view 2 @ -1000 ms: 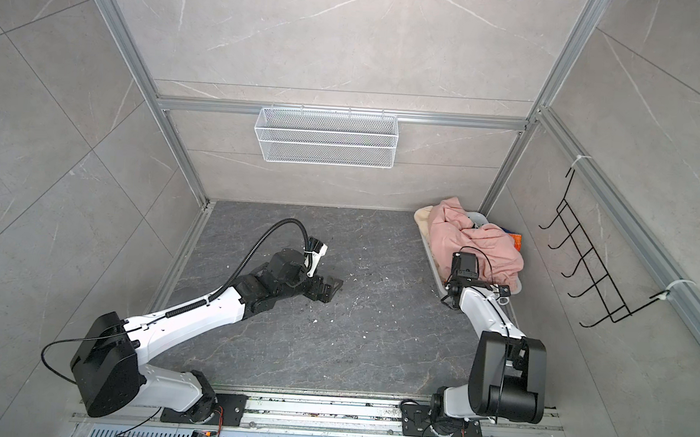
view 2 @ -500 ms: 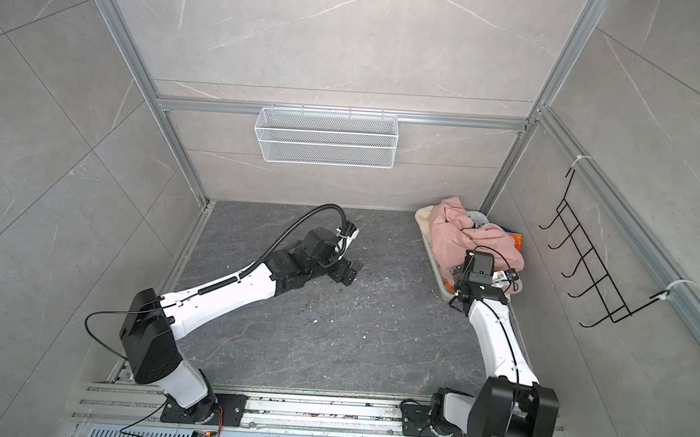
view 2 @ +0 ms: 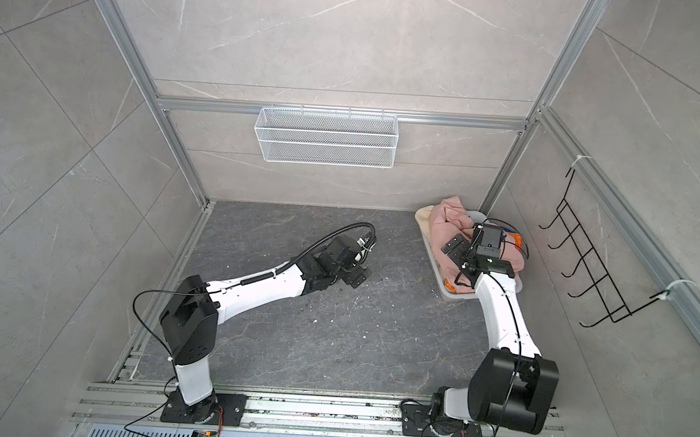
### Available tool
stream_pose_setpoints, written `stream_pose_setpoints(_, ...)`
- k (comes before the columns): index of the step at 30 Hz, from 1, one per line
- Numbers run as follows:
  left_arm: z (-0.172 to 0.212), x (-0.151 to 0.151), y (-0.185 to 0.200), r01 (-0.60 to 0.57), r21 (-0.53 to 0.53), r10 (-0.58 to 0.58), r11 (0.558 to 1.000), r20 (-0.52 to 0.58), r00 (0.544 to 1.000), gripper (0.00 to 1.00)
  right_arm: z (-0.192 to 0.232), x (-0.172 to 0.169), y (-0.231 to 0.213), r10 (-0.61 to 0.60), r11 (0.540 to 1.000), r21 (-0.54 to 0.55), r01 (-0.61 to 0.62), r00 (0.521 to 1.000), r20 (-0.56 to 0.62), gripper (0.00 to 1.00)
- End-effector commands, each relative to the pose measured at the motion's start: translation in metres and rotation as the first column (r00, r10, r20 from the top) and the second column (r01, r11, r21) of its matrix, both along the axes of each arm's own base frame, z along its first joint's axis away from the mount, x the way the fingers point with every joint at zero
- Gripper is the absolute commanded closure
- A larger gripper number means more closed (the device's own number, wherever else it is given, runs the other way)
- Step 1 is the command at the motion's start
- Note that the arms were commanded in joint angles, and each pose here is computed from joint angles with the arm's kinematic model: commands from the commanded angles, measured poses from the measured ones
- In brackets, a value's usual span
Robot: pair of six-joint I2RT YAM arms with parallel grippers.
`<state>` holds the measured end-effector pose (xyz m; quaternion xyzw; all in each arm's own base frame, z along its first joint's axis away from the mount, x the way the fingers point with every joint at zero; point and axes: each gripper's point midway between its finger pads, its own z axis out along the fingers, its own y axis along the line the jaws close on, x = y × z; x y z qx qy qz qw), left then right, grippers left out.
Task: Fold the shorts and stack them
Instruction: 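Grasp the pink shorts waistband with the right gripper and lift from basket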
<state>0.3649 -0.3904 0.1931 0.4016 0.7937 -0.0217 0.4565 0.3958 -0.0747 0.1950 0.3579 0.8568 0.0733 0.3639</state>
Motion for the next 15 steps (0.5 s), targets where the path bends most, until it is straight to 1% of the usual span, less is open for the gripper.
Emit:
stream_pose_setpoints(1,0.038,-0.009,-0.017,0.037,-0.097,-0.037,0.995,0.005,0.999,0.00,-0.005,0.011,-0.004,0.015,1.000,0.017,-0.014,1.000,-0.023,0.02)
stream_pose_setpoints(2,0.037,-0.011,-0.018,0.039,-0.095,-0.040,0.995,0.001,0.999,0.00,-0.008,0.013,-0.006,0.012,1.000,0.023,-0.012,1.000,-0.026,0.05)
stream_pose_setpoints(4,0.037,-0.016,-0.020,0.040,-0.098,-0.041,0.994,-0.008,0.999,0.00,-0.012,0.016,-0.006,0.013,0.999,0.037,-0.012,1.000,-0.021,0.16)
stream_pose_setpoints(5,0.036,-0.018,-0.020,0.043,-0.099,-0.045,0.994,-0.013,0.999,0.00,-0.013,0.016,-0.007,0.008,0.999,0.037,-0.008,1.000,-0.020,0.25)
stream_pose_setpoints(8,0.033,-0.024,-0.022,0.051,-0.107,-0.054,0.993,-0.028,0.998,0.00,-0.012,0.013,-0.009,-0.001,0.999,0.036,0.001,1.000,-0.017,0.60)
stream_pose_setpoints(10,0.034,-0.025,-0.020,0.041,-0.113,-0.045,0.993,-0.032,0.998,0.00,0.001,0.010,-0.009,-0.002,0.999,0.035,0.002,1.000,0.008,0.80)
stream_pose_setpoints(13,0.045,-0.024,-0.017,0.027,-0.134,-0.029,0.991,-0.015,0.999,0.00,0.039,0.004,-0.004,0.015,0.999,0.029,-0.018,0.996,0.091,1.00)
stream_pose_setpoints(15,0.058,-0.025,-0.017,0.027,-0.164,-0.027,0.986,0.003,1.000,0.00,0.072,0.001,0.003,0.044,0.998,0.027,-0.049,0.986,0.159,1.00)
